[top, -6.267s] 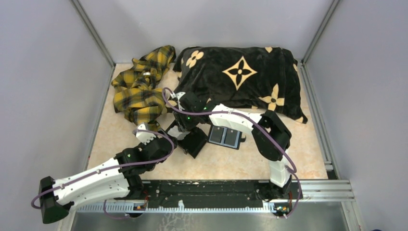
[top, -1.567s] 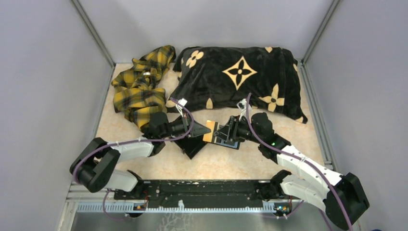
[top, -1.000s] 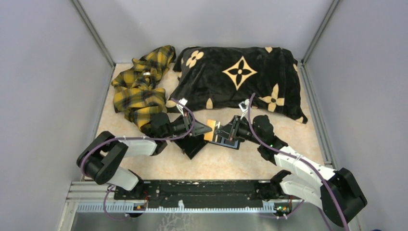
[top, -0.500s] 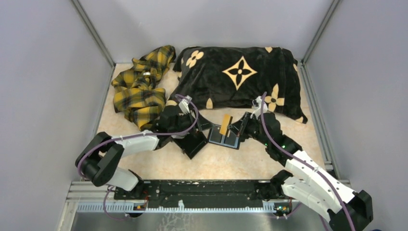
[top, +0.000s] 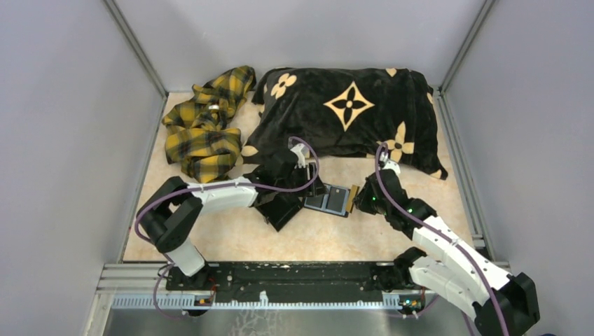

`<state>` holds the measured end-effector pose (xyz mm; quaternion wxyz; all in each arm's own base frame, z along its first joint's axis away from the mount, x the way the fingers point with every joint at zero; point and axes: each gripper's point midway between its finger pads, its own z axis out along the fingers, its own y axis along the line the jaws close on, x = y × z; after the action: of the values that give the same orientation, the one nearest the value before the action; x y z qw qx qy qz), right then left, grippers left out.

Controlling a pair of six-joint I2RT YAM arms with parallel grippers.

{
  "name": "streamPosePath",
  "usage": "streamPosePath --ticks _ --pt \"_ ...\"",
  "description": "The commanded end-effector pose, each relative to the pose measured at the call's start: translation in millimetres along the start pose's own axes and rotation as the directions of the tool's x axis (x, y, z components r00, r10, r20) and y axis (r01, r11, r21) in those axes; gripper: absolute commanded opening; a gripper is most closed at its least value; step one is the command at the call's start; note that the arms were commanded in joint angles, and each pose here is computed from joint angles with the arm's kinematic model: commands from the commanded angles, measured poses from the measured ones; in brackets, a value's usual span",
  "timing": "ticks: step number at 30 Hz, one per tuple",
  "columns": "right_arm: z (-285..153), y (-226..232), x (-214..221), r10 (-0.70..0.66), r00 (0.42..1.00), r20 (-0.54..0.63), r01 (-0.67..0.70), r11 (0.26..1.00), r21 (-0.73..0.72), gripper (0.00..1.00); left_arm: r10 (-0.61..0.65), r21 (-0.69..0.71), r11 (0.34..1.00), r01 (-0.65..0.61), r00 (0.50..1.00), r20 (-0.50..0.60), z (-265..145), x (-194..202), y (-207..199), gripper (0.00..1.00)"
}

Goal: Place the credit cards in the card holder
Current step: Turn over the card slot in the card holder.

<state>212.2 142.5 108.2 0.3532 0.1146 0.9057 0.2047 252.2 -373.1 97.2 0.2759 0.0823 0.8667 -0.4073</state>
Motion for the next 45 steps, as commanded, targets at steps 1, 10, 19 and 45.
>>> streamPosePath --ticks 1,10,19,45 --pt "8 -9 0 0.028 1.000 -0.003 -0.028 0.999 0.019 0.00 0.046 -0.101 0.994 -0.051 0.998 -0.048 11 9 20 0.61" --pt "24 -17 7 0.048 0.998 -0.036 -0.047 0.999 0.019 0.00 0.048 -0.212 0.975 -0.065 0.995 -0.086 23 20 42 0.60" --pt "28 -16 4 0.066 0.997 -0.036 -0.066 0.998 0.000 0.00 0.043 -0.246 0.967 -0.069 0.993 -0.112 29 28 52 0.59" --pt "43 -25 16 0.108 0.992 -0.063 -0.109 0.994 -0.018 0.00 0.025 -0.270 0.961 -0.065 0.989 -0.146 33 47 60 0.58"
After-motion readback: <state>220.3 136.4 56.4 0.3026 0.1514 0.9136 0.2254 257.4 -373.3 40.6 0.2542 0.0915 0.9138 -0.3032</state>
